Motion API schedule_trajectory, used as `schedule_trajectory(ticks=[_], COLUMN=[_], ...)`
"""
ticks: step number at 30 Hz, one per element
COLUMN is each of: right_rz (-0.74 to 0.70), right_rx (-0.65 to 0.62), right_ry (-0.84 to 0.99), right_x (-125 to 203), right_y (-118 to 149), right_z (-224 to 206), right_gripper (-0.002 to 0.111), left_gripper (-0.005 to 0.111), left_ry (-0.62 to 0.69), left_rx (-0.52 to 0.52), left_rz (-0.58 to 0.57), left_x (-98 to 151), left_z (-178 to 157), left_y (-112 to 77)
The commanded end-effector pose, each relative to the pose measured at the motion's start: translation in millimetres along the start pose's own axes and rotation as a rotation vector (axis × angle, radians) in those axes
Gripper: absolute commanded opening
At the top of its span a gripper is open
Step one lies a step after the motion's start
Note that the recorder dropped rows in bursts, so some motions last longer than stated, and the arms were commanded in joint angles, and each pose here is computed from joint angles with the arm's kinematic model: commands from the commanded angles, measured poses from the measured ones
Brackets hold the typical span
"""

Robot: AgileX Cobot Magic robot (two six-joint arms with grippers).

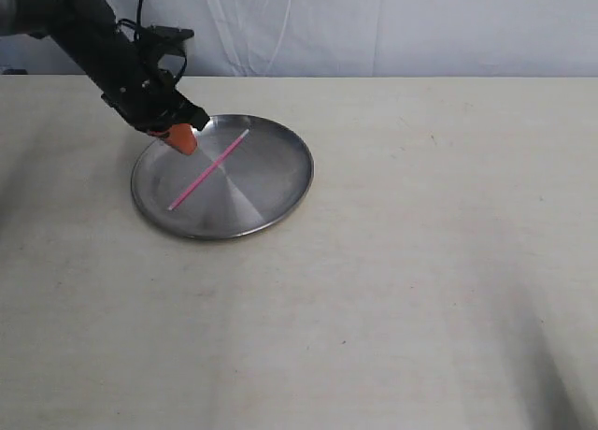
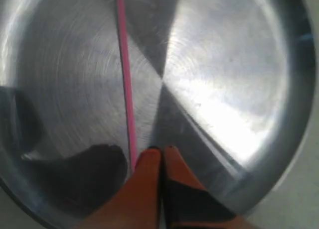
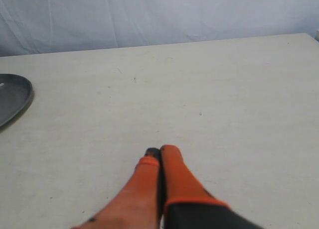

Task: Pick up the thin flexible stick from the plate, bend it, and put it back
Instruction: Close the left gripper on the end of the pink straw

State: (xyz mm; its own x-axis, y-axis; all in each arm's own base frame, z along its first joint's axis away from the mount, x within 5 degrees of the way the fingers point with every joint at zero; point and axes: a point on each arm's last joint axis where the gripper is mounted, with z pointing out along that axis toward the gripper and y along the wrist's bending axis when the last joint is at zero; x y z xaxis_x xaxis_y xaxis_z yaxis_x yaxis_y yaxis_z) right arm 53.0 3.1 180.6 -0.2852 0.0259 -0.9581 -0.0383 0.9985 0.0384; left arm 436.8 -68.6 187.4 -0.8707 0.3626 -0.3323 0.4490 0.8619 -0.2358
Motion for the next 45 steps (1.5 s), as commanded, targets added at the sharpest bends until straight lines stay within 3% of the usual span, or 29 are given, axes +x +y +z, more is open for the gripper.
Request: schedule_trajectory(ticks=[1,6,9,15,19,24,28,45], right_rz=[0.003,0.003,0.003,0.003,0.003,0.003,0.003,0.003], right_rx=[0.004,0.004,0.004,0.004,0.004,0.004,0.004,0.004], right_ry=[-0.011,-0.019,-0.019,-0.019,-0.019,-0.019,-0.019,-0.019], right_x=[0.2,-0.5,-0.5,-0.5,-0.5,-0.5,-0.5,-0.5], right_y=[-0.3,-0.3,-0.3,-0.3,-0.3,-0.3,-0.3,-0.3], right_z=[0.0,0.0,0.0,0.0,0.0,0.0,0.0,0.0], right_gripper=[-0.001,-0.001,-0.001,-0.001,-0.001,-0.001,-0.001,-0.001], left_gripper=[0.0,0.0,0.0,0.002,0.017,0.04,0.041,0.041], left_ry=[-0.037,0.01,0.094,0.214,0.231,0.234,0.233,0.28], left_rx=[0.048,-0.034,-0.021,-0.08,-0.121,-0.136,-0.188,-0.161], left_rz=[0.025,0.016,0.013,0.055,0.09,0.046,0.04,0.036], left_x=[-3.2,0.8,8.0,14.1,13.0,13.5,13.4,18.7], left_z=[-27.2,-24.5,-10.0,17.0,29.2,36.9,38.7,66.3], left_y=[-17.4,-8.9,-4.4,-7.8,-11.8,-10.9,-5.5,-8.9])
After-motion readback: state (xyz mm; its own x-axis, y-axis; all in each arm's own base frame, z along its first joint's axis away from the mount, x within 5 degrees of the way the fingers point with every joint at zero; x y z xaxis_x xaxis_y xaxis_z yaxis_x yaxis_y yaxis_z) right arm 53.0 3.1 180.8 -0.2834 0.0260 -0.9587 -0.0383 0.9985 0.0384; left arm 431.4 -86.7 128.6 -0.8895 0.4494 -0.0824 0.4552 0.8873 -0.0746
